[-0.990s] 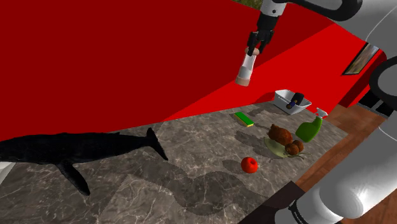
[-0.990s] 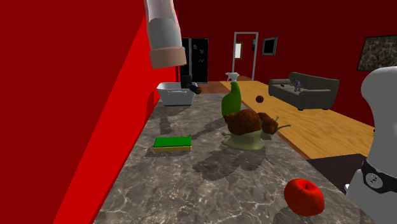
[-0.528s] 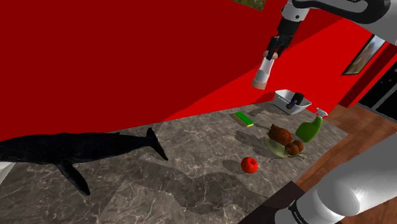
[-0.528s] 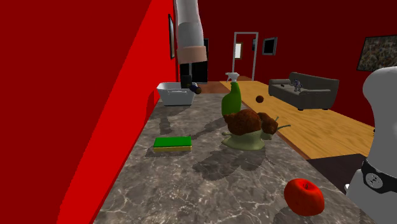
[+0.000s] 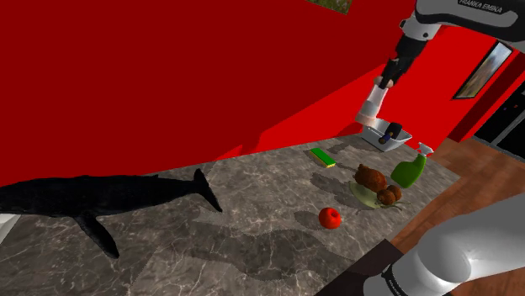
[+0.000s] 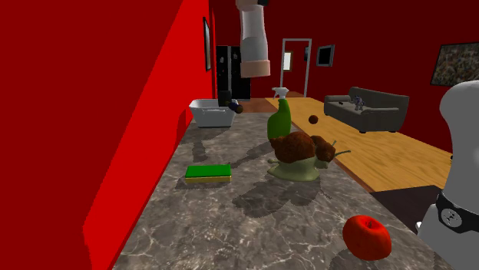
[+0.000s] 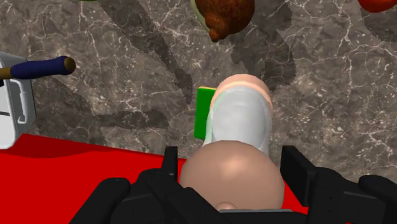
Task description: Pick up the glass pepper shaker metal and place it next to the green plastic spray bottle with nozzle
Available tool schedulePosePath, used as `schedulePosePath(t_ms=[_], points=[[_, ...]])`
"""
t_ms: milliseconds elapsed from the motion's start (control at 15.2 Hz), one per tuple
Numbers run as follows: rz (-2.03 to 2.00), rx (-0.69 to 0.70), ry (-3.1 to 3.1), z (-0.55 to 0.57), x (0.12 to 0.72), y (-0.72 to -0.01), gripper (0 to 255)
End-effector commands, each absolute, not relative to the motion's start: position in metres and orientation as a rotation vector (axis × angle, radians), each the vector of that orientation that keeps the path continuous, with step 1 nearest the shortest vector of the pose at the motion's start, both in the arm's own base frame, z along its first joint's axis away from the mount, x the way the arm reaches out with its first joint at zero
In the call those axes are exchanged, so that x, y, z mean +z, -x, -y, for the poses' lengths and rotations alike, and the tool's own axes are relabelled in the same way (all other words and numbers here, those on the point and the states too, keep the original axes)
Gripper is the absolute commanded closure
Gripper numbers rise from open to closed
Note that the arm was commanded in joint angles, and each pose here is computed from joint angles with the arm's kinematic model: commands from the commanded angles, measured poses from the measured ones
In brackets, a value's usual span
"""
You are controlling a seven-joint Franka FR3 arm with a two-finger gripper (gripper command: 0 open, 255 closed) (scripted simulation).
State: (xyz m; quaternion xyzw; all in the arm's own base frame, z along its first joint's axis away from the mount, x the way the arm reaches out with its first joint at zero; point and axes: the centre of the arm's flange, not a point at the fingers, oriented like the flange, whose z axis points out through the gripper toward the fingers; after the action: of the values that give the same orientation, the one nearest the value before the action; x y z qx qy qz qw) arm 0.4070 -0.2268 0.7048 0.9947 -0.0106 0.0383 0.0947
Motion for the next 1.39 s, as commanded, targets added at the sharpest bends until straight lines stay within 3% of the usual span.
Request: schedulePosePath(t_ms=[0,1320], points=[[0.029,0.114,-2.950,0.246,0.709,-0.388,255],[0.029,0.114,-2.950,0.436,0.710,-0.205,255]])
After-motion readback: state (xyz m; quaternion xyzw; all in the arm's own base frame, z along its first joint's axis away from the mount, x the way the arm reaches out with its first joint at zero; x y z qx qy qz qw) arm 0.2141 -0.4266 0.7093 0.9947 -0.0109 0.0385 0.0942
